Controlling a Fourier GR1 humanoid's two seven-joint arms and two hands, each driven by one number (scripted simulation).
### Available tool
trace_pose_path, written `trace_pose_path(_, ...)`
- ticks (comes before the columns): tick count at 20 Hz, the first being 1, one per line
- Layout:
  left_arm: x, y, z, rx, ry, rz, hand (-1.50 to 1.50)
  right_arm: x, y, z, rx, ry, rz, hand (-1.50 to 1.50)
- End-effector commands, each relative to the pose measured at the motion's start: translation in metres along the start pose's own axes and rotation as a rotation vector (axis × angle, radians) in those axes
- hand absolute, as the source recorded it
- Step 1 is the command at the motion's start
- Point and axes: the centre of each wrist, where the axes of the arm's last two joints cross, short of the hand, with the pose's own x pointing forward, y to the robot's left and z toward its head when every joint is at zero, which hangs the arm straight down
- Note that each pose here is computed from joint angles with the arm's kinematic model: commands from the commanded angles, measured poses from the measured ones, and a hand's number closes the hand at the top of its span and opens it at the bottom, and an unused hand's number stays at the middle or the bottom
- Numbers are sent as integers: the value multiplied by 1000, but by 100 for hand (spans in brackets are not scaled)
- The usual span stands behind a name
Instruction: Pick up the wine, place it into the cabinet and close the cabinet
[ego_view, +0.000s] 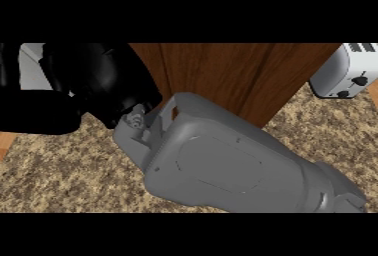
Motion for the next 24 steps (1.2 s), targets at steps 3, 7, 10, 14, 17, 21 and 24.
trace_pose_path(3,19,10,-7,10,-19,-11,150,-52,-27,-39,-112,58,25,150)
trace_pose_path(7,9,19,-2,9,-8,-14,150,-79,-45,-50,-149,84,58,150)
trace_pose_path(10,11,17,1,9,-22,-14,150,-99,-66,-46,-185,129,68,150)
trace_pose_path(14,19,10,-11,22,-32,-29,150,-112,-93,-40,-183,121,104,150)
trace_pose_path(17,24,16,-14,18,-35,-39,150,-114,-96,-41,-206,114,139,150)
trace_pose_path(21,22,13,-12,21,-28,-30,150,-129,-113,-33,-218,113,173,150)
trace_pose_path(24,18,7,-14,7,-27,-15,150,-130,-100,-35,-216,109,153,150)
